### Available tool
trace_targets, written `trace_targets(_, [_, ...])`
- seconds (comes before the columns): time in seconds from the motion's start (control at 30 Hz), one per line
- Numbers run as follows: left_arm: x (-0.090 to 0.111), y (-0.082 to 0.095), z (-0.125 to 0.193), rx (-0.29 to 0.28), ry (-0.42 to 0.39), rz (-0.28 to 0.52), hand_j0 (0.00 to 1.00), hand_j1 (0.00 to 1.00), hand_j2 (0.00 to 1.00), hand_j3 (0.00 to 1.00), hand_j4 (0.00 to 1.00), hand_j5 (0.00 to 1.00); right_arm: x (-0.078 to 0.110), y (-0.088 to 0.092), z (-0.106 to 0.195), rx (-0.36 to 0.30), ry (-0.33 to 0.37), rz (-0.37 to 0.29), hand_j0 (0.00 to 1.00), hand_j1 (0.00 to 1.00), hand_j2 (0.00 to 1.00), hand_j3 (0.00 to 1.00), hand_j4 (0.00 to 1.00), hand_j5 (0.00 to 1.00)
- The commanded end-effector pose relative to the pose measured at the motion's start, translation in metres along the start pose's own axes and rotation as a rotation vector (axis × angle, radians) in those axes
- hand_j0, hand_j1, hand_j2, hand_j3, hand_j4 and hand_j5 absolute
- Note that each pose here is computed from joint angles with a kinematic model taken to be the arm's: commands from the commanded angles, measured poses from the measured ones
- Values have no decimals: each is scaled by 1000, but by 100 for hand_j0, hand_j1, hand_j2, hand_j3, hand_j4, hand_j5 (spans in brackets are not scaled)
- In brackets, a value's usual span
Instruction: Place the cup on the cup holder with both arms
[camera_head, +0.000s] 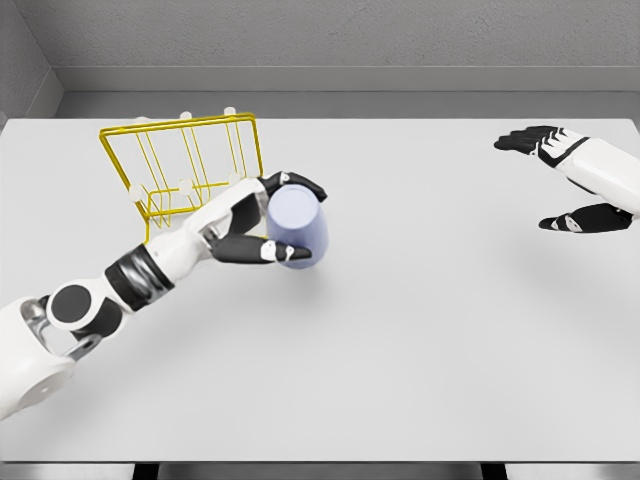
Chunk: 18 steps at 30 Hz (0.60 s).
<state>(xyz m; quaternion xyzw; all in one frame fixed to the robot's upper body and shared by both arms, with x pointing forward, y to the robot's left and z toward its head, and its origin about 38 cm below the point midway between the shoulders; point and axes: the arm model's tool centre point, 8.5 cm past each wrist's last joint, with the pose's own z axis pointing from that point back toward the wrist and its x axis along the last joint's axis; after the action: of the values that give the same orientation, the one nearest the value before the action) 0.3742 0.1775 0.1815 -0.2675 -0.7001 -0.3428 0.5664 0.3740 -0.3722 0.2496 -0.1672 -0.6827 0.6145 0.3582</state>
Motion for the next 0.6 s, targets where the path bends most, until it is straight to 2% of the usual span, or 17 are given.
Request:
trace_targets(0.0, [5,5,4,7,-1,-16,58,58,58,58,58,58,0,-1,0,-5,-1,-6,100,100,100,100,100,100])
trace_targets(0.43, [29,31,16,38,-28,-86,58,58,58,58,58,58,0,-1,0,-5,-1,-6,100,100,100,100,100,100])
trace_targets(0.57, [36,44,25,59,-22,-119,59,59,59,59,59,59,0,-1,1,-4,1,-6,100,100,100,100,100,100])
